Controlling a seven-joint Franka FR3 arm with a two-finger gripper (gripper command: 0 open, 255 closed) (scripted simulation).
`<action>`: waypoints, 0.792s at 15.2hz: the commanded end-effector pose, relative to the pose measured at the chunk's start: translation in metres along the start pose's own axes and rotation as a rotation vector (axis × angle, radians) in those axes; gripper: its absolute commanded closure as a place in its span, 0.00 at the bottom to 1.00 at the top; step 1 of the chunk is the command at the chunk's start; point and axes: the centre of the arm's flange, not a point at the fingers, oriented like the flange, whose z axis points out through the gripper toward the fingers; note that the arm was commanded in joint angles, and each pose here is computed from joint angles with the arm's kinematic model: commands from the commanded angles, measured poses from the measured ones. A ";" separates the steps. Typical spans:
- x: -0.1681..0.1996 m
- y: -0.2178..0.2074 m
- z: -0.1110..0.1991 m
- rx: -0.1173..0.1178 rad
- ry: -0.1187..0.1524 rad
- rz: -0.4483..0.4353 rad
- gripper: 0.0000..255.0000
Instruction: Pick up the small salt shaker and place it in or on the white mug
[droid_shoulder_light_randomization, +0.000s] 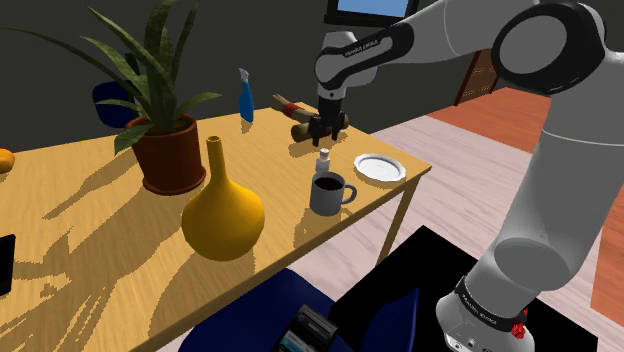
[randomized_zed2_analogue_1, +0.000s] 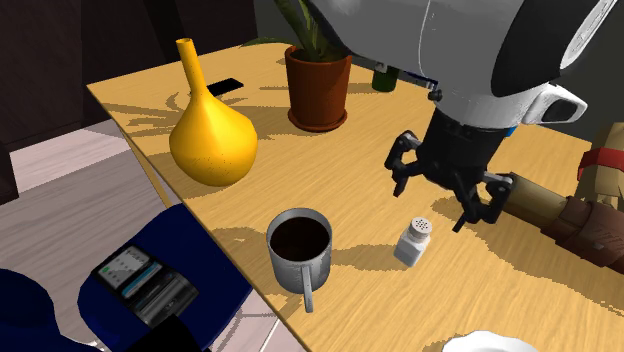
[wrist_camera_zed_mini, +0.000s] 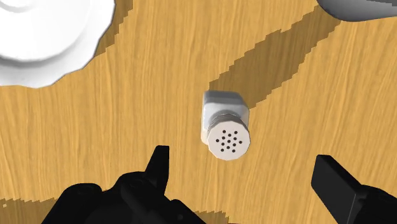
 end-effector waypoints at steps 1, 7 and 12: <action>0.004 0.004 0.011 -0.002 0.001 0.001 0.00; 0.004 0.004 0.040 -0.002 0.001 0.001 0.00; 0.004 0.004 0.040 -0.002 0.001 0.001 0.00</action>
